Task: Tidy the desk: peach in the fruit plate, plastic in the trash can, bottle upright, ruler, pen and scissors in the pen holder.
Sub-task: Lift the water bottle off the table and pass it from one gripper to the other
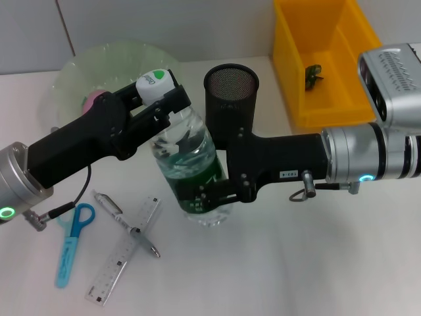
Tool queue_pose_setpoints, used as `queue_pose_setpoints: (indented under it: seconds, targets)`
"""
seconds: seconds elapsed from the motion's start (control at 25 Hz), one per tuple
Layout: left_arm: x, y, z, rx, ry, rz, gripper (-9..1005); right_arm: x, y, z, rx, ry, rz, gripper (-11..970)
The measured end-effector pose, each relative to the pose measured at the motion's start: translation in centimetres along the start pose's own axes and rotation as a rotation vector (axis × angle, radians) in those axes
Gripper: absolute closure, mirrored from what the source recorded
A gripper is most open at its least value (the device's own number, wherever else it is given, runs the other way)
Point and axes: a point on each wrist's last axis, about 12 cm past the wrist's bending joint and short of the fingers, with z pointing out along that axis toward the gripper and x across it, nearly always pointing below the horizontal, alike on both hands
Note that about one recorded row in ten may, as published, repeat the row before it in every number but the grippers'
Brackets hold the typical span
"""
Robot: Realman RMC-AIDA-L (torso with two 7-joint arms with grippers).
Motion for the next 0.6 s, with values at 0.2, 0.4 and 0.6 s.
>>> queue_pose_setpoints:
  seconds: [0.2,0.4,0.6]
  targets:
    - [-0.04,0.03,-0.16,-0.002,0.004,0.001,543,-0.27,-0.25,-0.33,0.013,0.01,-0.016,134]
    - [0.0,0.1,-0.44,-0.015,0.008,0.003,540,-0.52,-0.42,-0.67,0.024,0.018,-0.019,134]
    - [0.01,0.19,-0.49,-0.023,0.013,0.006,537,-0.68,-0.52,-0.97,0.036,0.022,-0.023,134]
